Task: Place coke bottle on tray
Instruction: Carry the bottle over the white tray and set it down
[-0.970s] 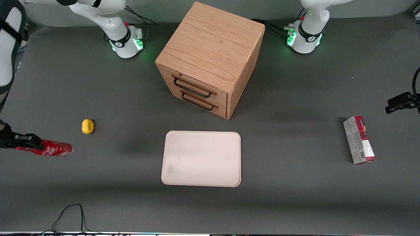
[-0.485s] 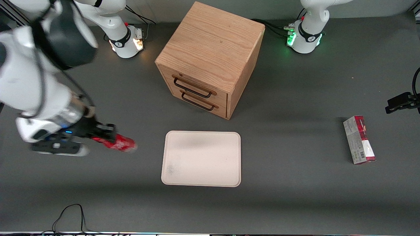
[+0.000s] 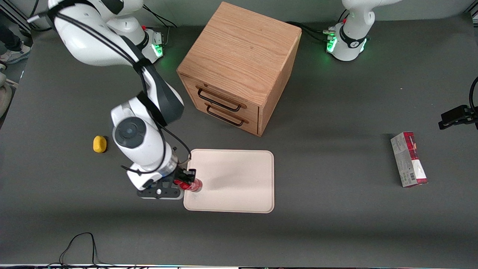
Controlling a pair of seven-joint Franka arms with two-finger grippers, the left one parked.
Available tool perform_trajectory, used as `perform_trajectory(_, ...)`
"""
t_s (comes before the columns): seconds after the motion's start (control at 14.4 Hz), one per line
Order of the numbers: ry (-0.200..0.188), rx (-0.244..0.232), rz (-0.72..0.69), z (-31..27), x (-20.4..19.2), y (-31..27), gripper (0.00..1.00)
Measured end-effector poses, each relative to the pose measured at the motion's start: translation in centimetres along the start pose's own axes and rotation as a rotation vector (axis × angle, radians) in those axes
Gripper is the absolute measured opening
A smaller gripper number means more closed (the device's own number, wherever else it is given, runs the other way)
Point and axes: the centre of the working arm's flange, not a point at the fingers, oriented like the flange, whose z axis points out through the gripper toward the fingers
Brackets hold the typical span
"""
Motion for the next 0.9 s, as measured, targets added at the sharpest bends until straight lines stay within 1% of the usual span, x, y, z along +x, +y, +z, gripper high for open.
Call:
perform_trajectory(0.07, 0.008, -0.002, -0.011, 1.8, -0.1, -0.1, 0.44)
perform_trajectory(0.21, 0.008, -0.022, -0.031, 4.3, -0.4, 0.0, 0.44)
perform_trajectory(0.28, 0.005, -0.034, -0.039, 5.0, -0.5, 0.1, 0.44)
perform_trajectory(0.42, 0.009, -0.037, -0.045, 5.7, -0.6, 0.1, 0.44)
perform_trajectory(0.49, 0.012, -0.036, -0.046, 5.7, -0.5, 0.1, 0.49)
perform_trajectory(0.69, 0.036, -0.024, -0.042, 5.4, -0.3, -0.1, 0.77)
perform_trajectory(0.83, 0.05, -0.021, -0.043, 4.8, 0.0, -0.1, 0.97)
perform_trajectory(0.9, 0.057, -0.024, -0.041, 4.0, 0.1, 0.0, 1.0)
